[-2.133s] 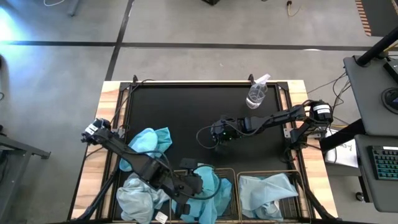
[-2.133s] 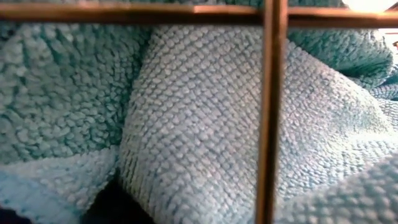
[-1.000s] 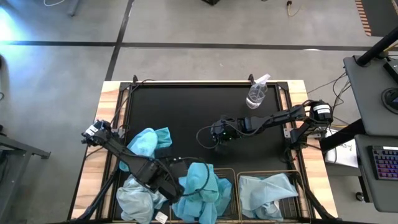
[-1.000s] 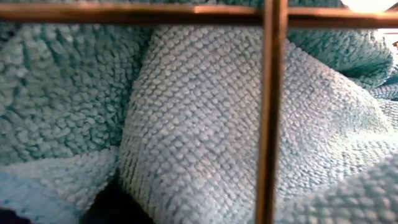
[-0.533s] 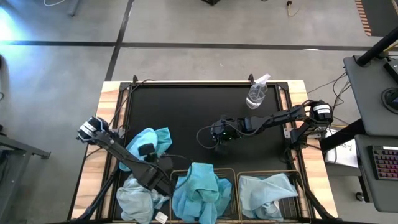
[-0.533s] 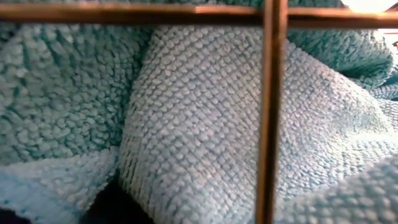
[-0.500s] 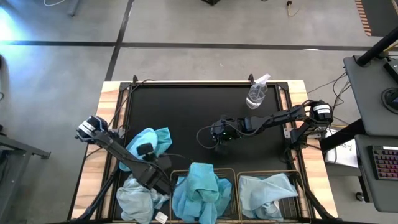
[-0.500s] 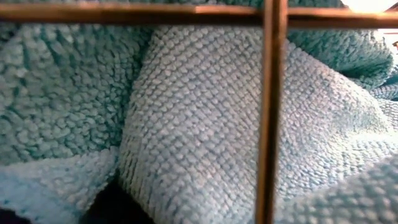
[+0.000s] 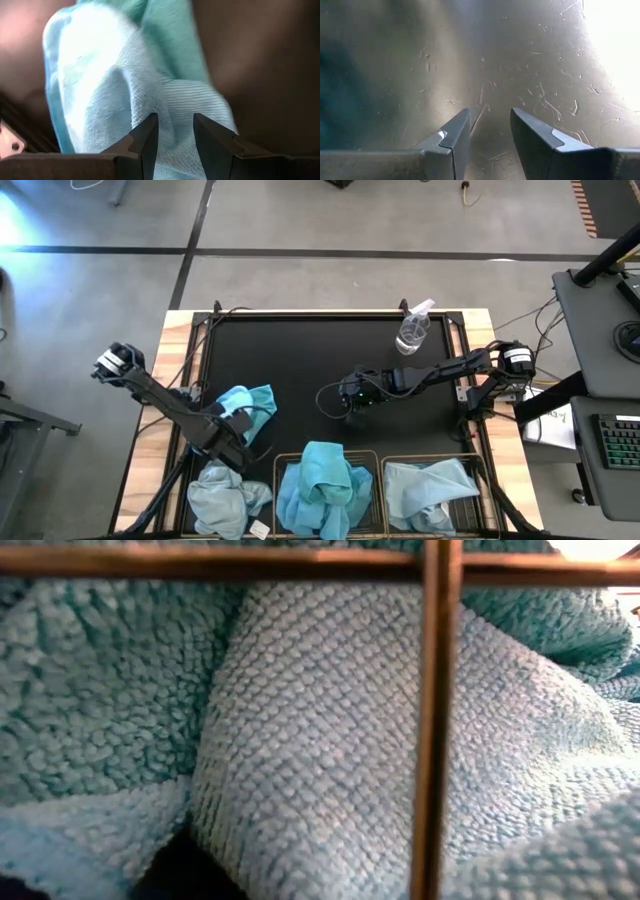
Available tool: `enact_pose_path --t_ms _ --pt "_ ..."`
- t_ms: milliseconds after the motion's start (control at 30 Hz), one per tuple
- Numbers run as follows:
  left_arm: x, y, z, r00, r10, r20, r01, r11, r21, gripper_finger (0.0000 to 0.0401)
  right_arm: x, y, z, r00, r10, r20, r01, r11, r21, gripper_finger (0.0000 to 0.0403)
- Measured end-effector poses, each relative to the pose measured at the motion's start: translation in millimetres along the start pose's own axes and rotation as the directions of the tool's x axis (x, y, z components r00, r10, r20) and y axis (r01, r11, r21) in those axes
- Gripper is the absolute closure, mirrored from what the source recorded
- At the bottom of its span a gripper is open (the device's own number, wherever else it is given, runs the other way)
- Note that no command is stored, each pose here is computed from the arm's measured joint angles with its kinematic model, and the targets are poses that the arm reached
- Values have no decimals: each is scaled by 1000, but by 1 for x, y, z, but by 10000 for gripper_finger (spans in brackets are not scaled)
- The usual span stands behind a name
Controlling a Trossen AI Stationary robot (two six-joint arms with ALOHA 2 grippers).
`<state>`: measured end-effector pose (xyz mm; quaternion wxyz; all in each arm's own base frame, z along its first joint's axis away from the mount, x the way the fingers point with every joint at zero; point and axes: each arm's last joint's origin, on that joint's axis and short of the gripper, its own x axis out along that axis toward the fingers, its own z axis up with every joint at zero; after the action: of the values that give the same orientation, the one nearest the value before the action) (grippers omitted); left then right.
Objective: Sort microfiber towel by color & place in baskets
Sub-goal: Put the blue towel into the left wire basket
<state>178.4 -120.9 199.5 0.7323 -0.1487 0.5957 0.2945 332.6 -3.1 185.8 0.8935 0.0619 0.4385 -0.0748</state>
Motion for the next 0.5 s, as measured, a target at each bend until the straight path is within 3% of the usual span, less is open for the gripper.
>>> enact_pose_path --t_ms 267,500 --pt "14 12 -8 1000 -29 13 30 996 -79 304 0 0 0 1000 0 0 0 1000 -2 268" --pt "14 8 -6 997 -76 25 78 992 -95 392 0 0 0 1000 0 0 0 1000 -3 268"
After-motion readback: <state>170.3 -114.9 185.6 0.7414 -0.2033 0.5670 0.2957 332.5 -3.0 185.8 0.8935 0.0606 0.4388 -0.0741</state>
